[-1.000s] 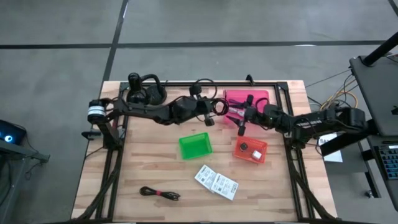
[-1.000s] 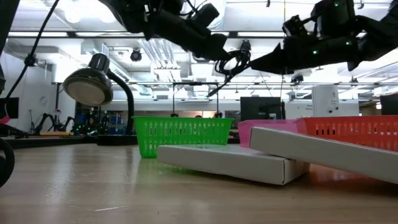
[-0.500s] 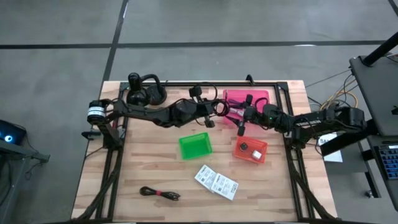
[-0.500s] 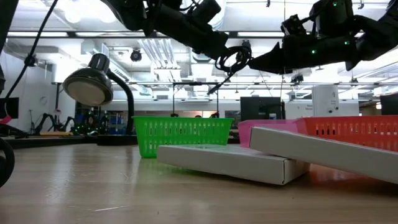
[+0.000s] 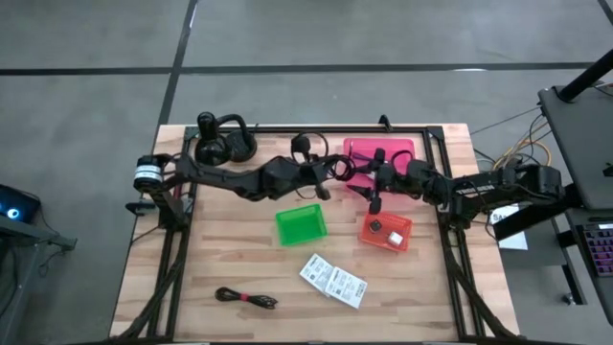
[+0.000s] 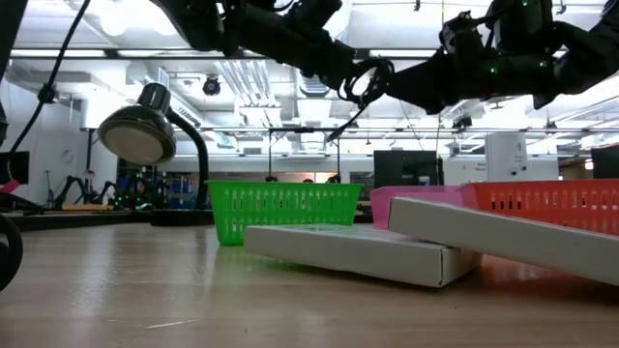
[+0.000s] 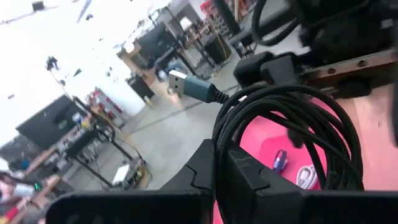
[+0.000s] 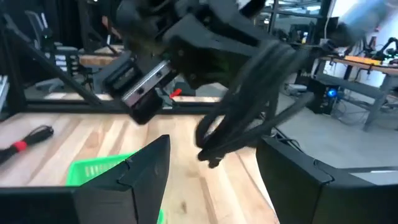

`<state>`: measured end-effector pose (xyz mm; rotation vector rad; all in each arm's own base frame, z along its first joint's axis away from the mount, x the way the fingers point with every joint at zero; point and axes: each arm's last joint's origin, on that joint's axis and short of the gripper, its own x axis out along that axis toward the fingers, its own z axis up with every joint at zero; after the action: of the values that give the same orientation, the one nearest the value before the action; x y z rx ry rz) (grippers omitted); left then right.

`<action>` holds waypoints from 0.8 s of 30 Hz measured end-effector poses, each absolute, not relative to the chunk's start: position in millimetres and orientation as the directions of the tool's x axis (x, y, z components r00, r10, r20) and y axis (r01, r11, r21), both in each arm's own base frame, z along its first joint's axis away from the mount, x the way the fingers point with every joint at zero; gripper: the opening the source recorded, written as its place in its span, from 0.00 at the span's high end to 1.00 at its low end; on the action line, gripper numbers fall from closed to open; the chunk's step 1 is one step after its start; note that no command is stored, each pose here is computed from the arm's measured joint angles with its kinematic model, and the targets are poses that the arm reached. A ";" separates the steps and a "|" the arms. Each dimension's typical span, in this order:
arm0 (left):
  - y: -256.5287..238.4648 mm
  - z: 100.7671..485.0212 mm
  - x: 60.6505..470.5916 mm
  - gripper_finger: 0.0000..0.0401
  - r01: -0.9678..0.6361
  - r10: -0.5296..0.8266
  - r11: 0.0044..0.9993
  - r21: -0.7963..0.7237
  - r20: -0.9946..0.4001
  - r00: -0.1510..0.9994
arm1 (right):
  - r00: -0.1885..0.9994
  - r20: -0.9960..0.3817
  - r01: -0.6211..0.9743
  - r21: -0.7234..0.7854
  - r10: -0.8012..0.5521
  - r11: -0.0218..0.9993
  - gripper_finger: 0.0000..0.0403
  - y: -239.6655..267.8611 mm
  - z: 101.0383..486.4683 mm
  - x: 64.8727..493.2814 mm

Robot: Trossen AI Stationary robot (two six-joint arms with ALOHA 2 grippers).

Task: Pick and place items into bin
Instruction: Put the top black charger cable into the pink bin

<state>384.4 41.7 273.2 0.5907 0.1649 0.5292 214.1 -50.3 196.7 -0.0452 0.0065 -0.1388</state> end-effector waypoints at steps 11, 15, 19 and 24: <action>39.0 257.7 375.7 1.00 -0.426 0.498 0.682 0.594 0.049 0.866 | 0.990 0.011 0.142 -0.025 -0.142 0.989 0.49 -50.4 198.0 214.0; 36.6 256.7 376.5 1.00 -0.375 0.437 0.708 0.598 0.045 0.898 | 0.990 -0.015 0.137 -0.018 -0.138 0.990 0.52 -50.1 195.4 214.0; 36.0 258.6 377.2 1.00 -0.373 0.426 0.718 0.588 0.051 0.903 | 0.990 -0.032 0.138 -0.014 -0.138 0.990 0.53 -50.2 193.5 213.8; 35.9 258.1 377.1 1.00 -0.372 0.423 0.727 0.577 0.050 0.905 | 0.990 -0.015 0.137 -0.025 -0.138 0.990 0.56 -50.1 195.1 213.8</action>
<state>377.1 35.9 258.1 0.6171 0.0867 0.4388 213.8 -50.1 195.1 -0.0236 0.0167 -0.1380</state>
